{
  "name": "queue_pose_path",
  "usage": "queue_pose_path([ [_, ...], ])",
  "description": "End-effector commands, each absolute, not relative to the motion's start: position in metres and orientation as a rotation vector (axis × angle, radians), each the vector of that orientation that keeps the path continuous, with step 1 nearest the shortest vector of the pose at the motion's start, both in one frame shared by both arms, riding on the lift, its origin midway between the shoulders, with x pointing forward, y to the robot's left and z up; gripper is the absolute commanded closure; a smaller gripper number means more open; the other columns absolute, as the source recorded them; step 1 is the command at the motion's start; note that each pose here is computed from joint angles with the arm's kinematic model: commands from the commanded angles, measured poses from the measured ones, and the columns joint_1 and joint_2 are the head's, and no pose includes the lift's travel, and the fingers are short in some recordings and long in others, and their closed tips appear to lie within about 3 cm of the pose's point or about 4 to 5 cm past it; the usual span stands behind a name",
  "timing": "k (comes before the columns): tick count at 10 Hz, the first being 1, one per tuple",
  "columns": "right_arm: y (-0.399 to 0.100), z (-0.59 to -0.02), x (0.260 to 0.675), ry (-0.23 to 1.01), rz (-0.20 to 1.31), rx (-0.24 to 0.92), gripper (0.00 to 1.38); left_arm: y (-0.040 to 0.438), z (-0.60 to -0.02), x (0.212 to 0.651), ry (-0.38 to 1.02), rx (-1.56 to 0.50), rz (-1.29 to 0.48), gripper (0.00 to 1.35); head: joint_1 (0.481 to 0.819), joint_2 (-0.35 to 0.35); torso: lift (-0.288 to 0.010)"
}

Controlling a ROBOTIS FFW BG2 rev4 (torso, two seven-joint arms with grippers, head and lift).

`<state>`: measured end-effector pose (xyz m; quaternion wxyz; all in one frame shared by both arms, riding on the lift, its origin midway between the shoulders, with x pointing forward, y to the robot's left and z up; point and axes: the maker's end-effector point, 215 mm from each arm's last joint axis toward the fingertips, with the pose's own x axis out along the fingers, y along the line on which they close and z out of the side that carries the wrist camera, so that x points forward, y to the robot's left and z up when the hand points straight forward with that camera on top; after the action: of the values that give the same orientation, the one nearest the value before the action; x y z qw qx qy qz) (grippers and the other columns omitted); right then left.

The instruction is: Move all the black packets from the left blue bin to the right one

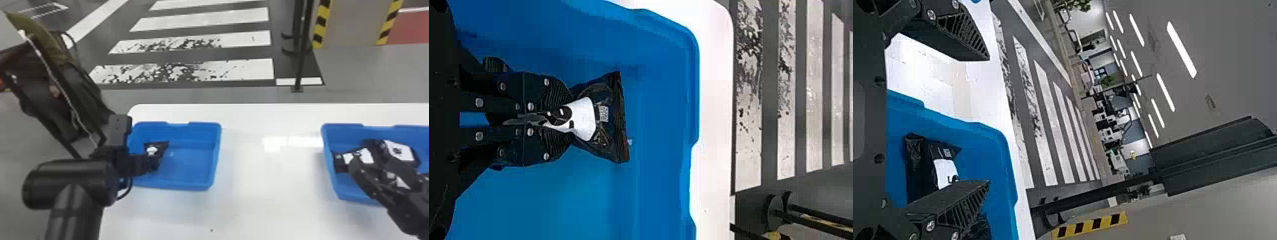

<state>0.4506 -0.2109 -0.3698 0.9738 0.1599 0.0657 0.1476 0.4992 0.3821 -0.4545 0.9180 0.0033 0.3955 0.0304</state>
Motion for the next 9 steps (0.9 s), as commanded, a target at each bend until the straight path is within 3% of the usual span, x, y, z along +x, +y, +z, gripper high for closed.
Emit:
queue_pose_path([
  [1, -0.21, -0.367, 0.451, 0.127, 0.301, 0.327, 0.15, 0.364, -0.428, 0.494, 0.732, 0.007, 0.017, 1.21, 0.695, 0.2, -0.14],
  [3, -0.2, -0.356, 0.452, 0.112, 0.329, 0.341, 0.16, 0.308, -0.392, 0.492, 0.619, 0.025, -0.109, 1.21, 0.695, 0.175, -0.14],
  [5, -0.157, -0.339, 0.449, 0.108, 0.426, 0.414, 0.17, 0.222, -0.366, 0.499, 0.48, -0.004, -0.306, 1.21, 0.695, 0.129, -0.14],
  [9, -0.089, -0.317, 0.45, 0.103, 0.58, 0.507, 0.18, 0.078, -0.35, 0.476, 0.438, -0.075, -0.612, 1.21, 0.695, 0.033, -0.14],
])
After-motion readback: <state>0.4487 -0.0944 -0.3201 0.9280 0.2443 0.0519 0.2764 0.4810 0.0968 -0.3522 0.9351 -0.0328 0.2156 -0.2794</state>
